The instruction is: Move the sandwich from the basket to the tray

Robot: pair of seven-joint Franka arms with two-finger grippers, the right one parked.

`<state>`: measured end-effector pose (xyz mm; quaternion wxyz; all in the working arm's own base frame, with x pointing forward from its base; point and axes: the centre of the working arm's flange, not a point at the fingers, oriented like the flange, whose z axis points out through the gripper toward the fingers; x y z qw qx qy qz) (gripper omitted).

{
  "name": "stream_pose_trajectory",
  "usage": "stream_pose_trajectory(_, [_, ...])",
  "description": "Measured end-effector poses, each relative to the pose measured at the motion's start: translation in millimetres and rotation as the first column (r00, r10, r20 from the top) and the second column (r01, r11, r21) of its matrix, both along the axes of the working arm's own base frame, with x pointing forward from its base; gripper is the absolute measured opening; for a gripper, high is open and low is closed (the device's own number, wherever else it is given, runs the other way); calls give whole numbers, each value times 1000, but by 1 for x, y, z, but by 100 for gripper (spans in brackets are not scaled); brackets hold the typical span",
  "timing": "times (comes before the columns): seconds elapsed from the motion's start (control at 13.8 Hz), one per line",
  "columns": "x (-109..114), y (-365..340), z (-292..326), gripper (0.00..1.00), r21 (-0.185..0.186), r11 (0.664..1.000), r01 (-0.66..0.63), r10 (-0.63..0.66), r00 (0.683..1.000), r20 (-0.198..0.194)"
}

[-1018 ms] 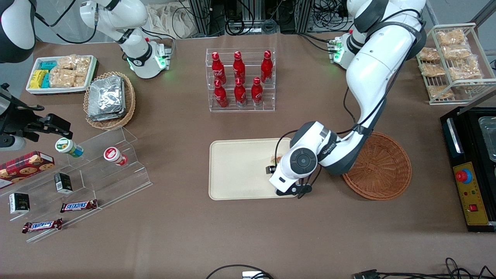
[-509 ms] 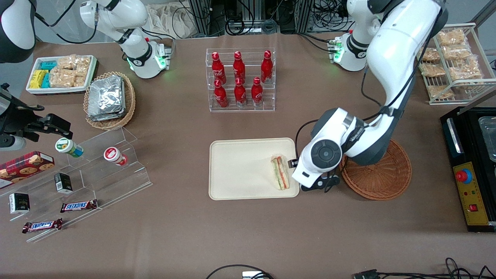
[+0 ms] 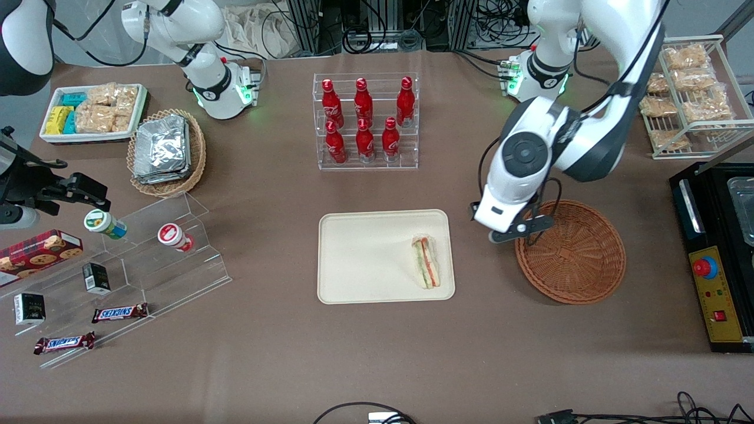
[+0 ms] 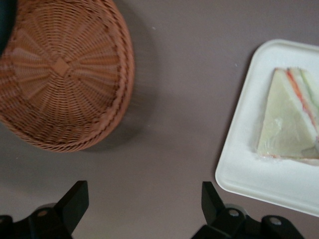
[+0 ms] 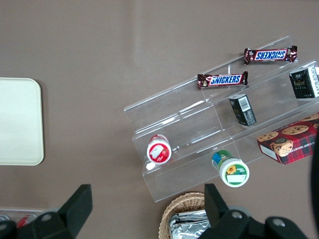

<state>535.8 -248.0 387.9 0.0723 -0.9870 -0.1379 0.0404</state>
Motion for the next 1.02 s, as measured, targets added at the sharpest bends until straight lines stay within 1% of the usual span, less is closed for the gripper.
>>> stream_pose_trajectory(0.07, [6,17,15,100,-5,1000,-29,29,999,20])
stream_pose_trajectory(0.15, [12,33,29,100,-12,999,-47,48,999,27])
stream_pose_trajectory(0.36, [26,72,70,100,-43,998,-54,54,999,-7])
stream_pose_trajectory(0.44, [30,83,79,100,-47,998,-47,46,999,-10])
stream_pose_trajectory(0.58, [35,102,91,100,-53,998,-31,31,1000,-6])
stream_pose_trajectory(0.73, [37,128,96,100,-59,998,13,-14,1000,-18])
stream_pose_trajectory(0.8, [37,140,99,100,-68,997,31,-33,999,-28])
stream_pose_trajectory(1.02, [34,174,114,100,-105,991,87,-91,995,-35])
